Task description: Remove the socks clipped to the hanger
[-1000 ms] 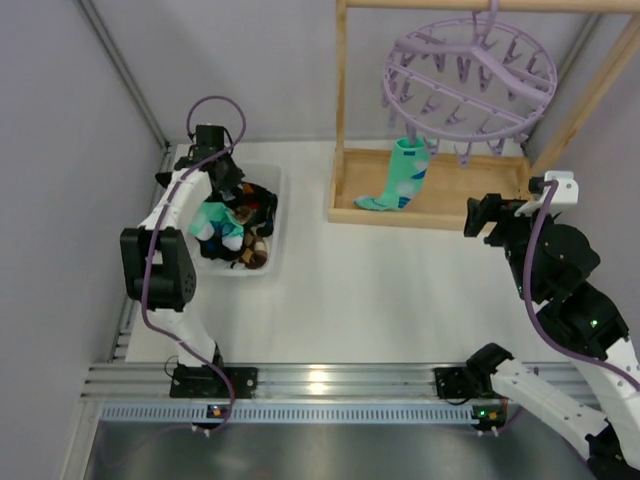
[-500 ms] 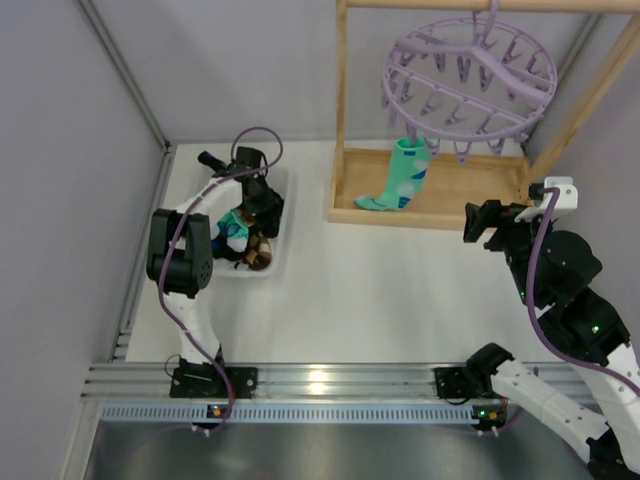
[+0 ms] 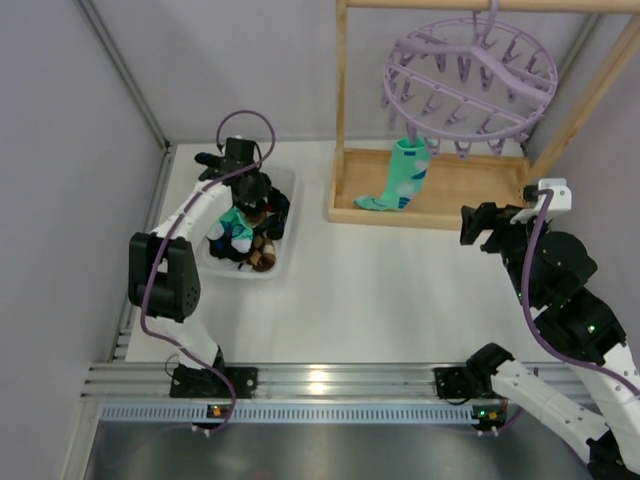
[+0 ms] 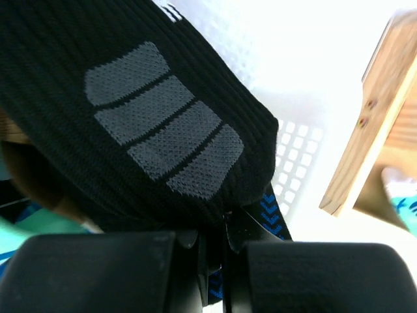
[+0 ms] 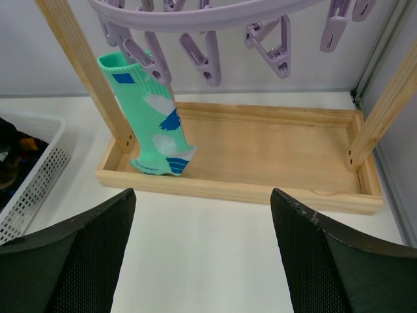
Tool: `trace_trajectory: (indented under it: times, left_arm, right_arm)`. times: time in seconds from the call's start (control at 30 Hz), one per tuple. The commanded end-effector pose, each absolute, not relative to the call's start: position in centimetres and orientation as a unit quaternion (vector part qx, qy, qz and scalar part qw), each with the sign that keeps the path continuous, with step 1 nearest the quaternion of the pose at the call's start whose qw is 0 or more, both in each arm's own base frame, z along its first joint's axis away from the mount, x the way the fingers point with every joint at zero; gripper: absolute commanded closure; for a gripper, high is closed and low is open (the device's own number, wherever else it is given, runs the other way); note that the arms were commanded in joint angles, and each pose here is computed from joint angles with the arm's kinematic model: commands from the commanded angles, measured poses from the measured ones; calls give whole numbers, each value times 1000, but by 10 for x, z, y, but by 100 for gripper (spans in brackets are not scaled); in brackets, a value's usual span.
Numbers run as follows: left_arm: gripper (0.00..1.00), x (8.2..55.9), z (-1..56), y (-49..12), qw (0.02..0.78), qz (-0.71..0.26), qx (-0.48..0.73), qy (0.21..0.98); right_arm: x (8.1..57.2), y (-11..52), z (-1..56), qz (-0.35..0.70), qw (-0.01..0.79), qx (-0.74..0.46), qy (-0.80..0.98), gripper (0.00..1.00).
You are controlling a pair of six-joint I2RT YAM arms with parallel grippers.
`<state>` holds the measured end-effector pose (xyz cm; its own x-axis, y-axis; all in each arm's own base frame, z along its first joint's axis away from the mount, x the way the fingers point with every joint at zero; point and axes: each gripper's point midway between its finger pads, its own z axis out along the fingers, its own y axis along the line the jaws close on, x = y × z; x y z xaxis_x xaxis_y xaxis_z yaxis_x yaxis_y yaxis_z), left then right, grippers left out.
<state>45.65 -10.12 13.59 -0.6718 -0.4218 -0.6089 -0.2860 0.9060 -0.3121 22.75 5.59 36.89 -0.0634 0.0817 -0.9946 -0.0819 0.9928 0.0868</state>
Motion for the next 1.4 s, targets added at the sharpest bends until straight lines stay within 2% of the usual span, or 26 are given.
trace_trajectory:
  times: [0.0,0.33,0.5,0.87,1.1,1.37]
  left_arm:
    - [100,468,177,-88,407,-108,-248,872]
    - [100,445,286,-118,493,-180,-204,826]
    - [100,436,300,-137,484,-230,-174,826]
    - [100,461,220,-97,410,-206,-226,859]
    - [100,476,128,-58,346,-142,-281,884]
    - [100,464,38,-24,286,-63,-359,886]
  right_arm:
    - [227,59,380,80,698,6,712,19]
    - [226,58,379,76,696,4,714,19]
    - [227,61,376,80,693,1,717,19]
    - [225,62,378,86,693,-4,715,19]
    - [226,68,374,96,691,-11,716,19]
    - [226,69,371,94,689,-19,719,19]
